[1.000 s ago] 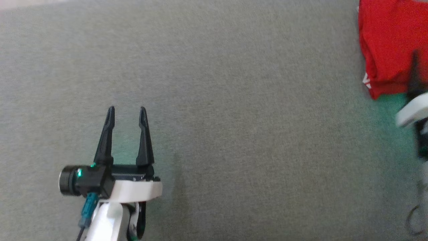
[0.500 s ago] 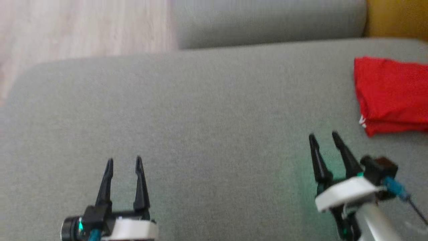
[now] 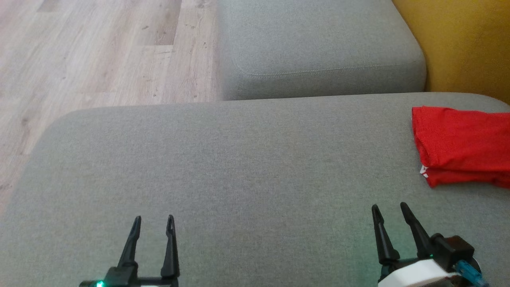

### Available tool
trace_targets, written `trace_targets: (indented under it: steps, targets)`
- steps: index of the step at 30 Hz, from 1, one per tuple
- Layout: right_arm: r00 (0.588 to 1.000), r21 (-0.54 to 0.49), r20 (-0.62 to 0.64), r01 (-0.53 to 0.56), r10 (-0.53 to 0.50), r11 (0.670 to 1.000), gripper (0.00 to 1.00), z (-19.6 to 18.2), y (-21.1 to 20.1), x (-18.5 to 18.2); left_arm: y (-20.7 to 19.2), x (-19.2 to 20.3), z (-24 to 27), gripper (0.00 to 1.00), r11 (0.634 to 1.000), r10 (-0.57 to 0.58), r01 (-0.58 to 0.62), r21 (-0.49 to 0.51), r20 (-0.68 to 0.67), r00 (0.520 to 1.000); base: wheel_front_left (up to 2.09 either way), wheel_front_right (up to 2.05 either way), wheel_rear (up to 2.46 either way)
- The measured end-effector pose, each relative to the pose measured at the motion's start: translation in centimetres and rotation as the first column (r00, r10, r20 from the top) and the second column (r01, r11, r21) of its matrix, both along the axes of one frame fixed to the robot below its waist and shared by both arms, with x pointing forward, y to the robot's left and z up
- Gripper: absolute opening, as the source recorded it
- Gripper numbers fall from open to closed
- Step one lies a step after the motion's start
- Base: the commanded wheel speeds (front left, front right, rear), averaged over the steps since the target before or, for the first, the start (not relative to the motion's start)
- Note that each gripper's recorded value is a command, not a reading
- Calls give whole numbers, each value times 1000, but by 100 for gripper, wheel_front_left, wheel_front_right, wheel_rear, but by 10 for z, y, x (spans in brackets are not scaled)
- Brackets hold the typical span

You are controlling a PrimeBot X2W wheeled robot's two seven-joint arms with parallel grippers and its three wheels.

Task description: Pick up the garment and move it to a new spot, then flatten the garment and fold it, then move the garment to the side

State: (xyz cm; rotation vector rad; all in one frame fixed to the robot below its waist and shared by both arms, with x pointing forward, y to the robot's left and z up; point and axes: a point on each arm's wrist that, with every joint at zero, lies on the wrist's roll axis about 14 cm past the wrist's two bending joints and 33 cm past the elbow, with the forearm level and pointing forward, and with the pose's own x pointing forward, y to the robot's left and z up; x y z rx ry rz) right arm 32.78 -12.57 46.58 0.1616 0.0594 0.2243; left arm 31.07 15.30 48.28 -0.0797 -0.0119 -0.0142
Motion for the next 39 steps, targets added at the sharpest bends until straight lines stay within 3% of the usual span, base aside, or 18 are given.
trace_targets:
  steps: [10,11,17,39]
  targets:
    - [1000,4,10,9,-9,1000,100,3,1,-1,4,1,-2,100,1000,3,-2,9,-7,1000,0,0,0]
    - [1000,3,7,9,-9,1000,0,2,1,-1,3,1,-3,0,1000,0,0,8,-10,1000,0,0,0]
    - [993,12,-113,23,-22,1000,0,-33,-2,-21,5,-17,-40,0,1000,7,-9,-11,-134,991,0,0,0]
    - [976,217,-193,144,-103,966,0,-35,-20,-13,15,-5,-44,0,966,36,-84,-244,-194,980,0,0,0]
